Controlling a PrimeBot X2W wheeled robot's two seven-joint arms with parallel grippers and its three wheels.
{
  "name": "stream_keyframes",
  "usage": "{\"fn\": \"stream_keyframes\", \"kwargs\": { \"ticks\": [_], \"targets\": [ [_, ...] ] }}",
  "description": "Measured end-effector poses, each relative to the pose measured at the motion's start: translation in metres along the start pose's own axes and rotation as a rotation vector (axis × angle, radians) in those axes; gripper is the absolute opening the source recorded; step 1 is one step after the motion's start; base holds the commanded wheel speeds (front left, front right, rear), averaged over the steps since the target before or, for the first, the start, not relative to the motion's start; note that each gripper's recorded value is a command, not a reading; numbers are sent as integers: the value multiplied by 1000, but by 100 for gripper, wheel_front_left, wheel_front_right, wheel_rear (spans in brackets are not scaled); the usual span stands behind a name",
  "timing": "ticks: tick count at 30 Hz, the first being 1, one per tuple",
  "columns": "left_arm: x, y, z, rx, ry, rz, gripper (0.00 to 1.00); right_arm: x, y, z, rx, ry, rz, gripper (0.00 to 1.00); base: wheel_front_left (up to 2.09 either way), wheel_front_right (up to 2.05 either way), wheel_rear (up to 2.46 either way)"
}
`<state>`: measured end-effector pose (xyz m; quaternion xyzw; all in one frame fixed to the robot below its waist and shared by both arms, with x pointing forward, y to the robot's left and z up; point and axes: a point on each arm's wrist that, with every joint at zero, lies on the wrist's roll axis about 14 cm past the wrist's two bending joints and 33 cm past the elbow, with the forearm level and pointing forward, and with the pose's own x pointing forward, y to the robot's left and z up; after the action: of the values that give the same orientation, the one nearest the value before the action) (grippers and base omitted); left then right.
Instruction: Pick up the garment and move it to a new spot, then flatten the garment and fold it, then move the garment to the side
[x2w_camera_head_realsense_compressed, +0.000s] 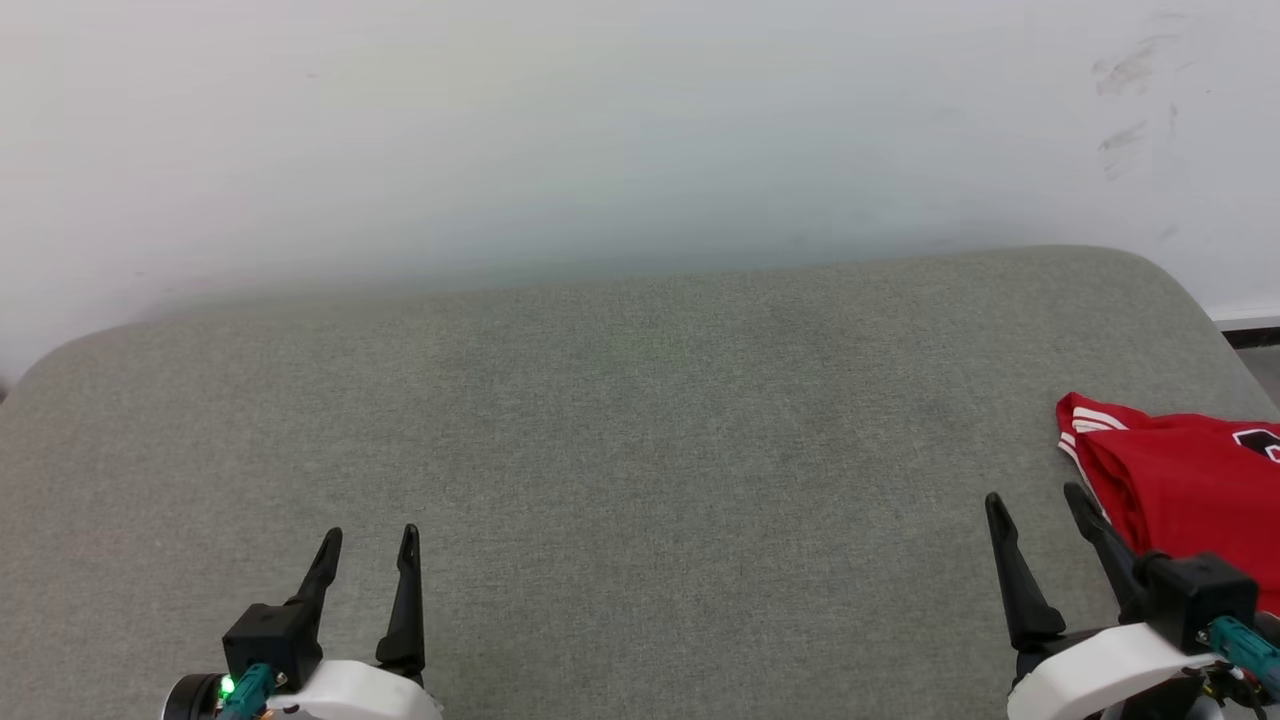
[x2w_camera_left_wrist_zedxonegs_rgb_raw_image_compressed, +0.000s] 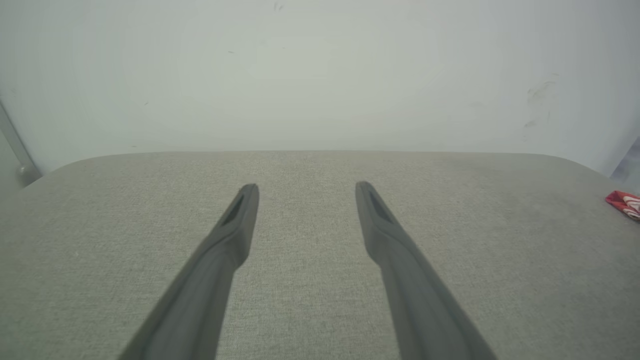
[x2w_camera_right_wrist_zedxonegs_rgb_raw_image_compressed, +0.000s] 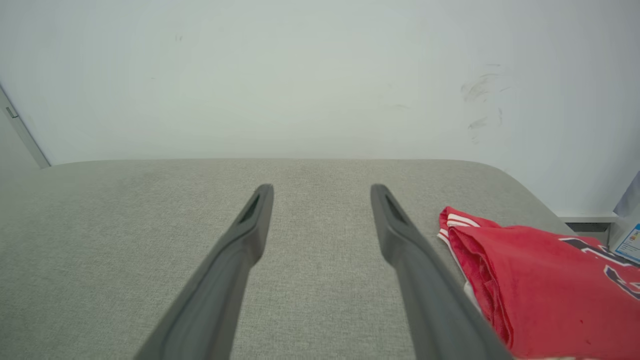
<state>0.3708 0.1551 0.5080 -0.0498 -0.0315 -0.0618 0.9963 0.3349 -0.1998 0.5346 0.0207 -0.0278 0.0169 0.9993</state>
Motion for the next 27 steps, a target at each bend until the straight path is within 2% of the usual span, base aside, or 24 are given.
{"fn": "stream_keyframes", "kwargs": {
  "ticks": [13,14,19,27],
  "targets": [
    [0,-3,-2,8,6,-7,100,-1,2,-1,0,3,6,100,0,0,0],
    [0,-3,-2,9,6,-7,0,-1,2,-1,2,2,6,0,0,0,0],
    [-11,-1,-26,-9,84,10,0,-7,1,-22,20,66,0,0,0,0,0],
    [-11,8,-32,-161,122,64,0,-7,-2,-30,177,89,-23,0,0,0,0]
  ]
}}
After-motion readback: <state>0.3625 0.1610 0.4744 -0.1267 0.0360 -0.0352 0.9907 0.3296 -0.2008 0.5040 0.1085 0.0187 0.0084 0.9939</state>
